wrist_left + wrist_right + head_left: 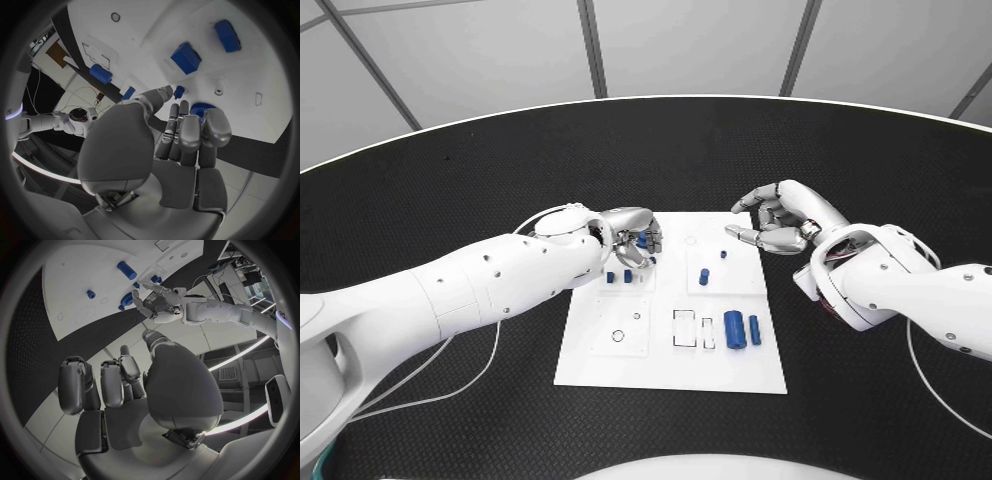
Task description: Assemble the parts on the task board
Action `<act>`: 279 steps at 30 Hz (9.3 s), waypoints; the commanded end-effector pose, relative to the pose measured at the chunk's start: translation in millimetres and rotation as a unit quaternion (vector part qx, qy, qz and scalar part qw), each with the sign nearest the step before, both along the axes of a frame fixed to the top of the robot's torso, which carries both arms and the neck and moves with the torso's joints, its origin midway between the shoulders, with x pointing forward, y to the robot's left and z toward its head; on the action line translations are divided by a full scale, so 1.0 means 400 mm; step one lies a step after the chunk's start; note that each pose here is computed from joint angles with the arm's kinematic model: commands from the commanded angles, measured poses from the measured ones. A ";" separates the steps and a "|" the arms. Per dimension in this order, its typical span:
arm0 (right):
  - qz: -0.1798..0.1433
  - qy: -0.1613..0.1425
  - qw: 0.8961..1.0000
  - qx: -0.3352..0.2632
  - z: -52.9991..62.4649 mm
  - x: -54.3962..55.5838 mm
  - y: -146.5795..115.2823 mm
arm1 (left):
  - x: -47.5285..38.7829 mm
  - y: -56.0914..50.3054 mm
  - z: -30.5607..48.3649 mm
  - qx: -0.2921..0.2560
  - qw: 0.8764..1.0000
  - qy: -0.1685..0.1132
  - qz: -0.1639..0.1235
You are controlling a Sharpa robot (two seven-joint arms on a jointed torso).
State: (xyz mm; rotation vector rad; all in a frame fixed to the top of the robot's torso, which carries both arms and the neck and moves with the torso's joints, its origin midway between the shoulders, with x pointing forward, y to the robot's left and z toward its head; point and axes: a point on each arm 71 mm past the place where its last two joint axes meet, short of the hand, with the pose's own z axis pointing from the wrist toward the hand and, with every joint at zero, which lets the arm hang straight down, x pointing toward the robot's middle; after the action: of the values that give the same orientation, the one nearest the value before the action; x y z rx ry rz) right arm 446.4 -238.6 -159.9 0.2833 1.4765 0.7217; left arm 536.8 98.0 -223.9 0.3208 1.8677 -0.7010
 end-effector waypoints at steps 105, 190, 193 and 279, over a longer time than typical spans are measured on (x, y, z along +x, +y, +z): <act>0.003 0.002 1.000 0.000 0.001 -0.003 0.002 | 0.001 -0.023 -0.020 0.036 0.999 0.013 0.035; 0.003 -0.001 1.000 0.001 0.001 -0.001 0.002 | -0.006 -0.015 -0.015 0.047 0.998 0.003 0.047; 0.002 -0.001 1.000 0.001 0.001 -0.001 0.002 | -0.004 -0.013 -0.016 0.049 0.998 0.004 0.050; 0.001 -0.001 1.000 0.000 0.001 -0.001 -0.002 | -0.002 -0.031 -0.022 0.047 0.997 0.027 0.062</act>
State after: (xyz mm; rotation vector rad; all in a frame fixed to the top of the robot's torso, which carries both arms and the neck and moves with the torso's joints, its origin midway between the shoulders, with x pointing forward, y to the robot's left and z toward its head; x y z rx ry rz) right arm 445.8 -239.1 -159.4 0.2809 1.4750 0.7236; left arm 535.9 85.6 -232.8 0.2449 1.9566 -0.5442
